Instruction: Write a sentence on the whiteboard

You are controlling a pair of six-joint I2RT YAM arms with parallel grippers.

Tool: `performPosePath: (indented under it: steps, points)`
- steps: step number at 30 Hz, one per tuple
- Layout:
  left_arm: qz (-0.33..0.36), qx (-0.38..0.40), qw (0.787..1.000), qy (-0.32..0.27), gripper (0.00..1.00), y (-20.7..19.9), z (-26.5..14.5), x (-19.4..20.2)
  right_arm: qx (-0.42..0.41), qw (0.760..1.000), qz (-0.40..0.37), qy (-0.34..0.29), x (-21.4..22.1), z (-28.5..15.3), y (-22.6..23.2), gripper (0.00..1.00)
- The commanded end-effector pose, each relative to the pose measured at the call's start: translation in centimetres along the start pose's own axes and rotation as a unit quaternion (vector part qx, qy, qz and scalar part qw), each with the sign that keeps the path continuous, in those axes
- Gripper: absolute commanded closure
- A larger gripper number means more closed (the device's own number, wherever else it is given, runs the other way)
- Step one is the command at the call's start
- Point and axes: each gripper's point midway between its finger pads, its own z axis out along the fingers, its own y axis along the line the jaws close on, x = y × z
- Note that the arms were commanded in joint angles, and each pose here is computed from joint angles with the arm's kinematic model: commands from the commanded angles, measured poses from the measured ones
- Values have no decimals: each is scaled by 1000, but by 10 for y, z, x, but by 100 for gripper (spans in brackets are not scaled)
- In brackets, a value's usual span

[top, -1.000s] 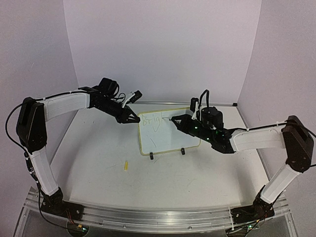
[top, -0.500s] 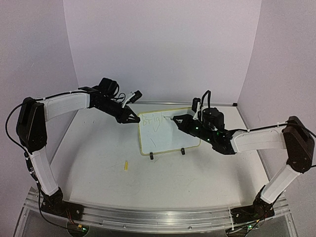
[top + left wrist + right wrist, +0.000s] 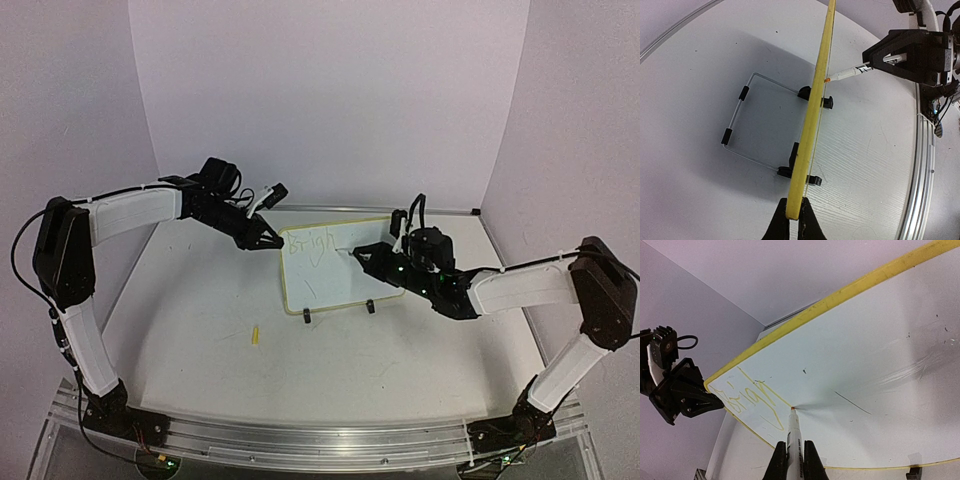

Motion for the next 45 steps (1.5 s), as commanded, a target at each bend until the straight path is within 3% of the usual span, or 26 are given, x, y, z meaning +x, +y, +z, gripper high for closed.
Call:
performPosePath:
  steps: [1, 13, 22, 45]
  points:
    - [32, -25, 999, -4, 100, 0, -9, -9, 16, 1000, -3, -20, -11, -3, -5, 100]
    - [31, -25, 999, -1, 100, -1, -8, -7, -42, 998, -33, -16, -28, -17, 33, 100]
    - [31, -25, 999, -3, 100, -2, -9, -8, -56, 997, -43, -10, -39, -33, 31, 100]
    - [30, -24, 999, 0, 100, 0, -7, -6, -52, 997, -48, 4, -36, -1, 29, 100]
